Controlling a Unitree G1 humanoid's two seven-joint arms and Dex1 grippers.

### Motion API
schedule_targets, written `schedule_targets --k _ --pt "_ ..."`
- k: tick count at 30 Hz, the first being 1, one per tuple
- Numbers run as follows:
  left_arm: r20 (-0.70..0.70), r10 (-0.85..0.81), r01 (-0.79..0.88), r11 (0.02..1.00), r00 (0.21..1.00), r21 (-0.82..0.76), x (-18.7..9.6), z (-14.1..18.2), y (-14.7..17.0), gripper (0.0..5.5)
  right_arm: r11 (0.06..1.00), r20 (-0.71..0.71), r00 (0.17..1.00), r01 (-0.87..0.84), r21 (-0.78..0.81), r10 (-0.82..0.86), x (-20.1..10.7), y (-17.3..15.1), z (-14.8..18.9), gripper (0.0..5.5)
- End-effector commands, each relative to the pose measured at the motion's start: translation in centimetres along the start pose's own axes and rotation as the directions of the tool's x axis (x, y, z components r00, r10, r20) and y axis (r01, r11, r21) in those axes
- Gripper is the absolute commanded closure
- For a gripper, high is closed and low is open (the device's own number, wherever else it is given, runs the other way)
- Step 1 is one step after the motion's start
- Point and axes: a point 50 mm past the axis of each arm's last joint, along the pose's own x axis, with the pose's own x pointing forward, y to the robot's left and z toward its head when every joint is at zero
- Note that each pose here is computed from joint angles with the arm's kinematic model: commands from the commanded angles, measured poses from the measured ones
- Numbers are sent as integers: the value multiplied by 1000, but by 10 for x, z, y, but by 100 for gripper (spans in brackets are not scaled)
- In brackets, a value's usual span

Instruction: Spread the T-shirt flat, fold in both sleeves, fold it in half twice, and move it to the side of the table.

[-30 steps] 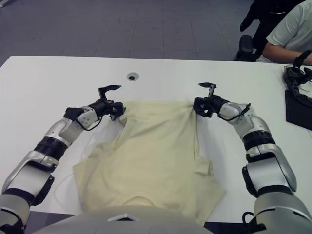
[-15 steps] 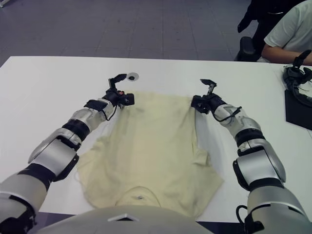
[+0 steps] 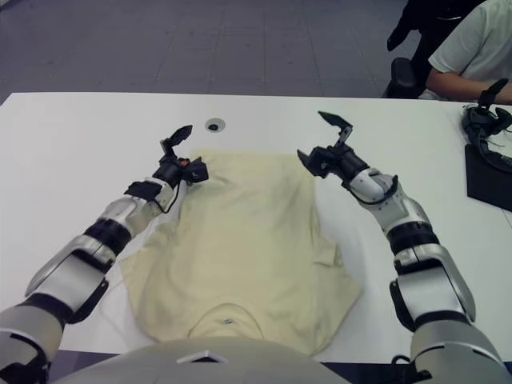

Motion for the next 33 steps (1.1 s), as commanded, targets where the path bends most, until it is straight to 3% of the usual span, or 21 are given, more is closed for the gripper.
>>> schedule_targets --k 1,5,11,18,26,29,33 --pt "-21 -73 73 997 997 27 -43 1 -5 10 966 67 968 -248 79 243 -20 27 22 12" --pt "-64 -111 116 990 992 77 -75 1 7 10 906 63 912 -411 103 406 -28 53 30 12" --pt "-124 -99 110 990 987 86 -107 -2 32 10 888 -75 886 -451 88 457 -33 60 10 12" --pt "-75 -158 159 987 985 7 -96 6 19 10 884 -82 882 -457 99 465 -31 66 8 12" --pt "65 -109 115 990 992 -87 -93 36 33 10 902 -191 882 -422 91 432 -32 58 -15 12" --pt "109 -141 154 981 984 -118 -96 46 24 10 914 -2 919 -391 106 393 -26 50 8 12" --pt "114 -94 108 987 989 -120 -92 46 32 10 964 198 969 -187 189 149 -5 15 35 12"
